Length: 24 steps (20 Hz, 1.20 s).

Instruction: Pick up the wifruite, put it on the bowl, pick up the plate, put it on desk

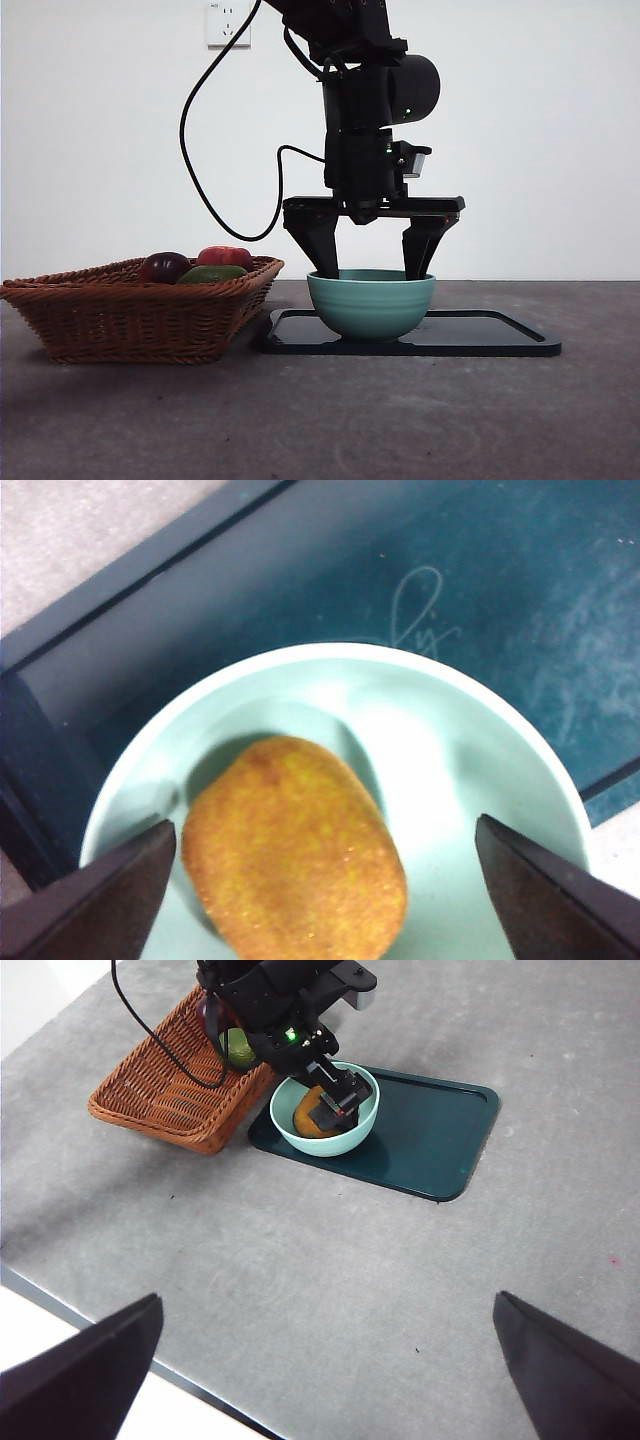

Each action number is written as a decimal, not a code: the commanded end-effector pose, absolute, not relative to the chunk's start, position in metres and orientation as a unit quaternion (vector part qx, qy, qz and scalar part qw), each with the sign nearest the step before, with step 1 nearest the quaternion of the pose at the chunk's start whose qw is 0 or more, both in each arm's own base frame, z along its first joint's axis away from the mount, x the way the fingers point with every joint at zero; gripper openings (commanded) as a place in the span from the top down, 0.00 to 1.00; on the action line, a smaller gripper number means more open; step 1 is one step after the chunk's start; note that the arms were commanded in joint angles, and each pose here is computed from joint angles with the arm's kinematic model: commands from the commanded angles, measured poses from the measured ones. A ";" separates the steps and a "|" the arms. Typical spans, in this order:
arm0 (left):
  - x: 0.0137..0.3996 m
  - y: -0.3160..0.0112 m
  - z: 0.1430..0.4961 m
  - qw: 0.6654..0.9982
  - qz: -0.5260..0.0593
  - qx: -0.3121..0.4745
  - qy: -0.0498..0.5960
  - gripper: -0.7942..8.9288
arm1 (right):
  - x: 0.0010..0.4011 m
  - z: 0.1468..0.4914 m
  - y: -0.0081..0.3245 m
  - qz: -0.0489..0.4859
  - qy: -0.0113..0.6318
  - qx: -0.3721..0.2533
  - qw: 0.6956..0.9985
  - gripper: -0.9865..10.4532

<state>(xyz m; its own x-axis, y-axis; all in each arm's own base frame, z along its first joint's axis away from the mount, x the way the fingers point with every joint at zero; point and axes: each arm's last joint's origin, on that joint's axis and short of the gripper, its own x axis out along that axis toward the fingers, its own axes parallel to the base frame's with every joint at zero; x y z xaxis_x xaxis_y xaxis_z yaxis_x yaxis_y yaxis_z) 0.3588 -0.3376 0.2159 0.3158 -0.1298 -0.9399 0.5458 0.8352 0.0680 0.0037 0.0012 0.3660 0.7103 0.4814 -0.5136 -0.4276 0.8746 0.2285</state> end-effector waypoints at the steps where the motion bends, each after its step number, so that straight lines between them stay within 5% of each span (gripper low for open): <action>1: 0.360 -0.346 0.206 0.785 -0.222 0.201 0.543 0.45 | 0.003 0.369 0.001 0.250 0.285 0.053 0.924 0.40; 12: 0.362 -0.348 0.197 0.778 -0.229 0.216 0.544 0.67 | 0.003 0.368 0.001 0.249 0.288 0.051 0.923 0.40; 16: 0.362 -0.347 0.199 0.777 -0.234 0.221 0.541 0.67 | 0.003 0.368 0.001 0.249 0.289 0.051 0.923 0.40; 24: 0.354 -0.339 0.281 0.797 -0.238 0.202 0.517 0.67 | 0.003 0.368 0.001 0.249 0.289 0.051 0.923 0.40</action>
<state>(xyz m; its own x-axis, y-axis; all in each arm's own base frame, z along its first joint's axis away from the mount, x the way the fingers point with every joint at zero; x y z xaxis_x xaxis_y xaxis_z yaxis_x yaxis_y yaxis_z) 0.3546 -0.3336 0.2804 0.3456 -0.1583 -0.9249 0.5855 0.8067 0.0807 0.0035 0.0010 0.3657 0.7082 0.4803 -0.5175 -0.4270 0.8751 0.2278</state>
